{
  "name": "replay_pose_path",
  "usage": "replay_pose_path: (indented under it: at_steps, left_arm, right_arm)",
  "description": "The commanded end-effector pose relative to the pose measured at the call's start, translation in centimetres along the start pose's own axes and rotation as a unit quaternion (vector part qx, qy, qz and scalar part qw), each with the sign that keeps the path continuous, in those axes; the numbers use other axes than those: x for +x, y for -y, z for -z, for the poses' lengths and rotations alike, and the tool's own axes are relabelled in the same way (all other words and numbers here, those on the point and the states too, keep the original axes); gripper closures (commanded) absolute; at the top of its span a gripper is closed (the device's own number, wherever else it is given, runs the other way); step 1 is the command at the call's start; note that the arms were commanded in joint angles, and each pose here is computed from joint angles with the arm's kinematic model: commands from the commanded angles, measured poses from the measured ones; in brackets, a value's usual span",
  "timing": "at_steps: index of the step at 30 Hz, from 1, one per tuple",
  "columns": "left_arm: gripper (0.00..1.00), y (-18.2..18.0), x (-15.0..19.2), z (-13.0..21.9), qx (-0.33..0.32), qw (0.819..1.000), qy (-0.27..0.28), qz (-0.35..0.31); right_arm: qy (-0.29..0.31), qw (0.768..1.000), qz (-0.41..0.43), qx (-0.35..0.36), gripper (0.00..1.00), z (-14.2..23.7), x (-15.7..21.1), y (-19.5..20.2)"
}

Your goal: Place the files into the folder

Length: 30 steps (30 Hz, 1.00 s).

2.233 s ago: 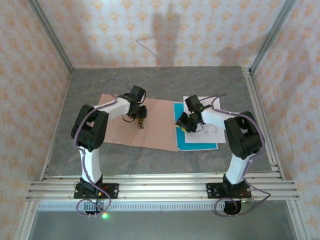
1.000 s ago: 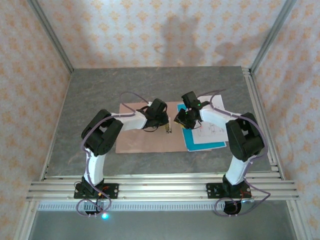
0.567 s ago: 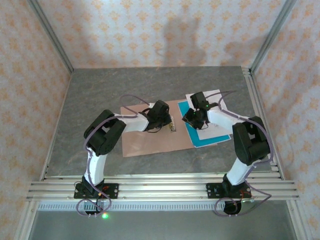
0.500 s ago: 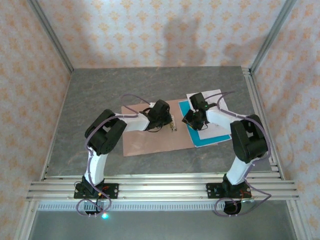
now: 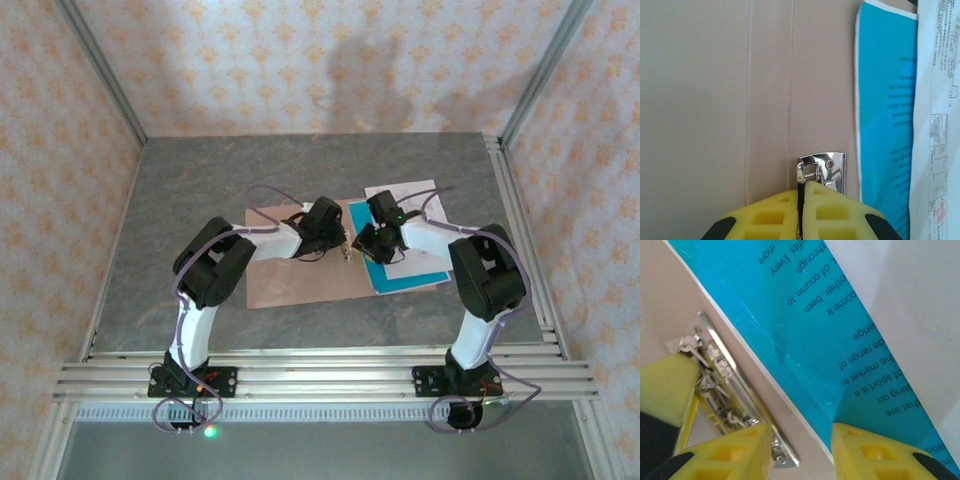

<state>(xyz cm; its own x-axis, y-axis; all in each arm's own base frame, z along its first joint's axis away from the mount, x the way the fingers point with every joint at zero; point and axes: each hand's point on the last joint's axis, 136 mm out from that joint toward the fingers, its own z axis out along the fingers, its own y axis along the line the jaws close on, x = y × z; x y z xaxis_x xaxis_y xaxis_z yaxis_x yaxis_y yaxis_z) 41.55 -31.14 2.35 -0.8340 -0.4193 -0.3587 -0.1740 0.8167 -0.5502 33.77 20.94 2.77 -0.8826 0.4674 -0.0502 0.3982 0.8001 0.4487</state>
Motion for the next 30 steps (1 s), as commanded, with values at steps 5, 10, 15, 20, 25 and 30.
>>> replay_pose_path:
  at_steps: [5, 10, 15, 20, 25, 30]
  left_arm:
    - [0.91, -3.4, 2.8, -1.1, -0.063, 0.997, -0.042, -0.013]
    - [0.82, -2.3, 1.5, 0.4, -0.063, 0.997, -0.024, -0.024]
    - [0.53, -0.2, -0.6, 3.9, -0.064, 0.997, 0.01, -0.044]
    - [0.51, 4.4, -0.8, 6.1, -0.025, 0.997, 0.015, -0.065]
    - [0.52, 8.5, 0.6, 4.2, 0.019, 0.998, -0.015, -0.054]
    - [0.62, 10.3, 0.0, 1.0, 0.022, 0.998, -0.025, -0.047]
  right_arm:
    - [-0.004, 0.999, -0.03, -0.017, 0.63, 0.1, 0.8, -0.8]
    - [0.016, 0.998, -0.027, -0.048, 0.6, 3.2, 0.0, -2.9]
    - [0.066, 0.996, -0.036, -0.056, 0.55, 8.0, -3.7, -1.8]
    - [0.103, 0.992, -0.066, -0.026, 0.52, 10.9, -9.3, 3.6]
    - [0.125, 0.987, -0.098, 0.01, 0.51, 11.4, -14.6, 7.9]
    - [0.147, 0.981, -0.122, 0.023, 0.47, 11.9, -19.6, 9.3]
